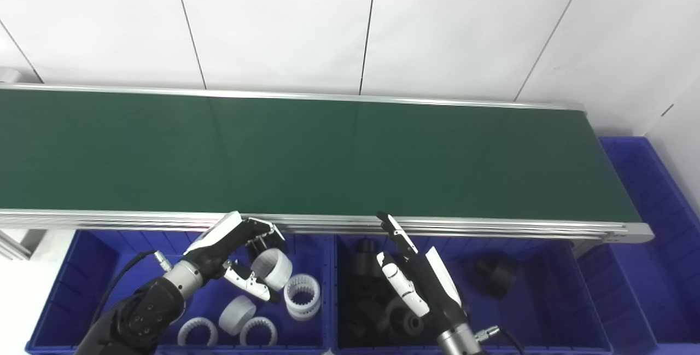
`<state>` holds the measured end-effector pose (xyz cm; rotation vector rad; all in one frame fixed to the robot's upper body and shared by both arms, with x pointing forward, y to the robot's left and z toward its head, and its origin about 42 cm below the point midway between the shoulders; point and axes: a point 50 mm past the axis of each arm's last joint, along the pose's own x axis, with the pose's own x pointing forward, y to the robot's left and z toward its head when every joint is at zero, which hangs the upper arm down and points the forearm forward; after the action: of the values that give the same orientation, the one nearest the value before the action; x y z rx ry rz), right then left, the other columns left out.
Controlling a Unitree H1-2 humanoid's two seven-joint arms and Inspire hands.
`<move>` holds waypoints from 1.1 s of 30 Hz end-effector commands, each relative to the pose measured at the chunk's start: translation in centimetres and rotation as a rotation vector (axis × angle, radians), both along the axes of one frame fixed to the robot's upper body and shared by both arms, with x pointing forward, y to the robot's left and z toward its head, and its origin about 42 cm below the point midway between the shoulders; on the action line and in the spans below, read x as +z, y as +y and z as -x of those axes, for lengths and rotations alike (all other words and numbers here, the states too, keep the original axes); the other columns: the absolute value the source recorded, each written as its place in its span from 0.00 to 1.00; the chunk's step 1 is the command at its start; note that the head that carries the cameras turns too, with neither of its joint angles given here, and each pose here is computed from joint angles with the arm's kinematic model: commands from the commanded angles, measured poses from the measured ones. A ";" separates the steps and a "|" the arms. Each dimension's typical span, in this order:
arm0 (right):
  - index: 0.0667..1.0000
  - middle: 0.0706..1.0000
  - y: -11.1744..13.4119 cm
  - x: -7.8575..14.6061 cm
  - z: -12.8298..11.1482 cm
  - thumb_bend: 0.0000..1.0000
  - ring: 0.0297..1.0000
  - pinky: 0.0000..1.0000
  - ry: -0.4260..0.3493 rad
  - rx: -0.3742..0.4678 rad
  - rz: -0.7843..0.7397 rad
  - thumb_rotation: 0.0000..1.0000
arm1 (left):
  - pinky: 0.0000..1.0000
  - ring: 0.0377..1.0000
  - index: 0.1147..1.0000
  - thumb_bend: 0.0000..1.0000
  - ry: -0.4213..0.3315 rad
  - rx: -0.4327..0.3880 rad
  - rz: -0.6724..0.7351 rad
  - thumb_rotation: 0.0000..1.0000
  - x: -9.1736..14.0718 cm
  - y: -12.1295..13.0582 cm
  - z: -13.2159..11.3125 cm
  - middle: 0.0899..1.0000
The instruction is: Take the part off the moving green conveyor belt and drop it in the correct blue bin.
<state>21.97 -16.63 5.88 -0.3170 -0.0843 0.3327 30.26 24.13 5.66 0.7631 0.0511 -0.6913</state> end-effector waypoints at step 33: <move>0.96 0.98 0.4 0.6 0.0 0.35 0.96 0.94 -0.031 0.013 -0.005 0.97 | 0.74 0.81 0.84 0.65 -0.106 -0.049 0.373 0.64 1.4 -0.1 0.3 0.84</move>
<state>21.72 -16.53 5.79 -0.3346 -0.0803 0.3401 29.73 24.28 5.76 0.4796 -0.1043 -0.7016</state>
